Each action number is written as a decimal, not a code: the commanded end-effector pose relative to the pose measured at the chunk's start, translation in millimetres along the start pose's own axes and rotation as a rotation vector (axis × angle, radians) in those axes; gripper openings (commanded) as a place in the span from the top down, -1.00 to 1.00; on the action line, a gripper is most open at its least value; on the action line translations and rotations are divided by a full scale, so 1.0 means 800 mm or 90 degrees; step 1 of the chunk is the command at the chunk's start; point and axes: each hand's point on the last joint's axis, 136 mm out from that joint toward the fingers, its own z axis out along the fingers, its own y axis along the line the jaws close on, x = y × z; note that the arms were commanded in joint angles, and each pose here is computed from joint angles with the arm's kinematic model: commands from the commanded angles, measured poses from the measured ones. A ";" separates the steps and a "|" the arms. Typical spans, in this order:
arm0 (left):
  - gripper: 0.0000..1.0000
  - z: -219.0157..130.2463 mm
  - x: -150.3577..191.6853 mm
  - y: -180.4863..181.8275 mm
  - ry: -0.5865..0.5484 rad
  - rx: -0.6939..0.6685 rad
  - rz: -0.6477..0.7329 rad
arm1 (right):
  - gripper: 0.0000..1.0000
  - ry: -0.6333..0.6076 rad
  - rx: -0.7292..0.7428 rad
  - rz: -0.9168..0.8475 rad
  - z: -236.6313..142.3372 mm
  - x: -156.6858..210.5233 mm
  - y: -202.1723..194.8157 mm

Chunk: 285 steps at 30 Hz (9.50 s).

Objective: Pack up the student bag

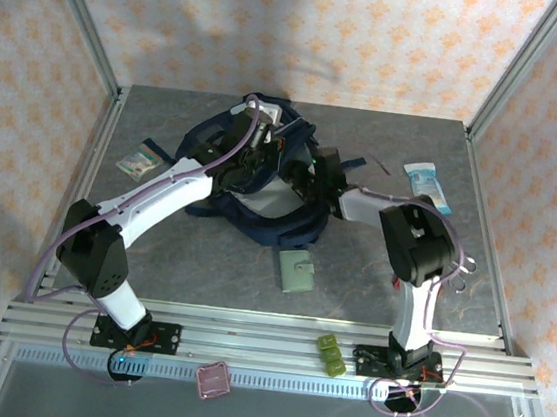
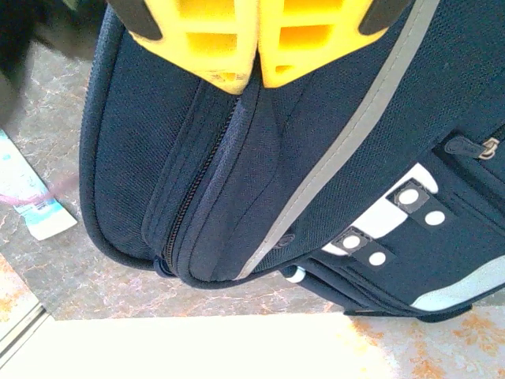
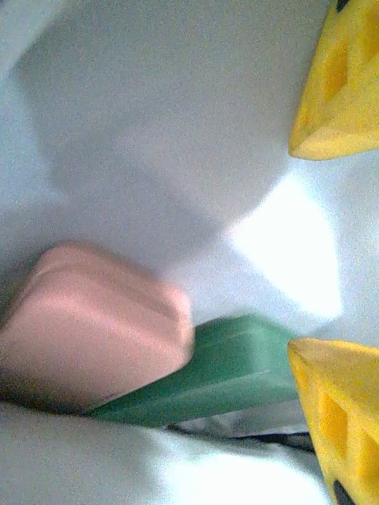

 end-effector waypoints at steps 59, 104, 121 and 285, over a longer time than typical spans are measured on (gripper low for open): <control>-0.71 0.084 0.145 0.066 -0.001 0.084 -0.520 | -0.24 -0.097 0.095 -0.087 -0.142 0.056 -0.046; 1.00 0.043 0.007 0.014 -0.023 0.238 -0.517 | -0.18 -0.099 0.062 -0.138 -0.145 0.037 0.014; 1.00 0.036 0.009 0.003 -0.016 0.279 -0.551 | 0.64 -0.020 0.134 -0.102 -0.049 0.061 -0.053; 1.00 0.088 0.106 0.070 0.021 0.054 -0.370 | 1.00 0.034 0.129 -0.255 -0.052 0.077 0.073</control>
